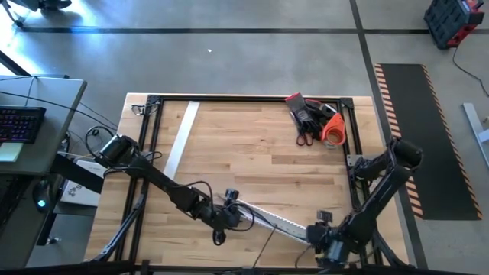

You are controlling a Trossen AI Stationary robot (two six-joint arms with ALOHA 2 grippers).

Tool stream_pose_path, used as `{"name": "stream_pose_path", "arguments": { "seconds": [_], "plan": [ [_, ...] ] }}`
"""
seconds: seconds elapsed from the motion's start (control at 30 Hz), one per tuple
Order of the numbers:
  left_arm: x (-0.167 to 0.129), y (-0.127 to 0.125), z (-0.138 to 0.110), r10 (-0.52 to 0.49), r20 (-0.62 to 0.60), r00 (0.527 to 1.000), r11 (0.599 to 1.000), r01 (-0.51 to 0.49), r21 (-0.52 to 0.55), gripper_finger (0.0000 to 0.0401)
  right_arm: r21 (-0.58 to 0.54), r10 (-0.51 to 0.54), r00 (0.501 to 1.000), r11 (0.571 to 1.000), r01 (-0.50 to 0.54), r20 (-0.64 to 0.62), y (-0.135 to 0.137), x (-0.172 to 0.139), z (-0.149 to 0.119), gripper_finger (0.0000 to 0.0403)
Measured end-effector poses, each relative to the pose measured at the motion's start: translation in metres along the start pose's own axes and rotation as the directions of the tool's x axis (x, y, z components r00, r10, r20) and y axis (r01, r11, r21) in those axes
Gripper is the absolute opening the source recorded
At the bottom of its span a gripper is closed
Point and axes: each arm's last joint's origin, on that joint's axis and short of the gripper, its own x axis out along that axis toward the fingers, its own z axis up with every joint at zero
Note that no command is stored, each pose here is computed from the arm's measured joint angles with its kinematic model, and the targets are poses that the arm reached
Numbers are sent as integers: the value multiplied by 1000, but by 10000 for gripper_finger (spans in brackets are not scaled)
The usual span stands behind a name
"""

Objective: Ziptie cables
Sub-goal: Put the colored ziptied cable into the white cable duct

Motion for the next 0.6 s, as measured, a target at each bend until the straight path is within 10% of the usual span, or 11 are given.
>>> {"name": "stream_pose_path", "arguments": {
  "seconds": [0.27, 0.6],
  "plan": [
    [32, -10, 3, 10, 181, 983, 999, -18, 42, 86, -138, 14, 919, 990, 44, 393, 26, 23, 10, 165],
    [48, -13, -2, 23, 175, 984, 1000, -24, 3, 86, -265, -53, 980, 959, 103, 190, 14, 75, 12, 165]
  ]
}}
